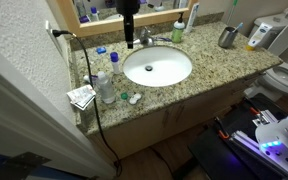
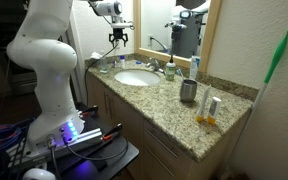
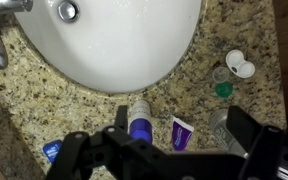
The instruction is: Move the white bottle with a blue lid to the right side of the sink counter
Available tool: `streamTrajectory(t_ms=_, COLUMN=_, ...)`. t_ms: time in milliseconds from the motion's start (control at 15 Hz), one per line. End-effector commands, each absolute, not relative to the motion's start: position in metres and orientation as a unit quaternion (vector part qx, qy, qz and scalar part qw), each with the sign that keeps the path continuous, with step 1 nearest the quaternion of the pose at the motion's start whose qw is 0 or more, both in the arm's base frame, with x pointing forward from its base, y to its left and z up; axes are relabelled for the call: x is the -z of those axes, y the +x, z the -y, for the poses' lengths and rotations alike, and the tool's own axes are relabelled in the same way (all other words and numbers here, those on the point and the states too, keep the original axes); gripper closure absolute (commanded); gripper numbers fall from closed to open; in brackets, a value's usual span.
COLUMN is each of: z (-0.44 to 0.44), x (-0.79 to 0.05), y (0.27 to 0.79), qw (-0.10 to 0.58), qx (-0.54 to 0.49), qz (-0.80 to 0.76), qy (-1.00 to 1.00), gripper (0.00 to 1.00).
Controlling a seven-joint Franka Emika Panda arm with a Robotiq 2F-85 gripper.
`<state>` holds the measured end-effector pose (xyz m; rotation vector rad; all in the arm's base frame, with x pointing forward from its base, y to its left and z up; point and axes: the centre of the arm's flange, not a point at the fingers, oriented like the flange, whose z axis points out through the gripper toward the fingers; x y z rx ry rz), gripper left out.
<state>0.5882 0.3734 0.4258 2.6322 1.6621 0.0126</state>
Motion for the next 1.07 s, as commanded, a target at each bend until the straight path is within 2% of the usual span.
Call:
streamTrajectory(t_ms=0, z=-0.376, x=-0.423, y=0.592, qw=0.013, qx=-0.005, qz=-0.533, qy=0.846, gripper=0.0)
streamTrajectory(t_ms=267, z=-0.377, x=-0.411, y=0.614, qw=-0.004, qx=-0.007, qz=-0.529, qy=0.849, gripper=0.0)
streamTrajectory(t_ms=467, z=-0.386, x=-0.387, y=0.641, qw=-0.041, qx=-0.068, qz=-0.502, qy=0.861, gripper=0.0)
streamTrajectory(t_ms=667, z=-0.392, x=-0.364, y=0.662, qw=-0.047, qx=-0.11, qz=-0.483, qy=0.867, gripper=0.0)
streamTrajectory(t_ms=1000, z=-0.403, x=-0.339, y=0.665, qw=-0.058, qx=-0.109, qz=-0.488, qy=0.864, gripper=0.0)
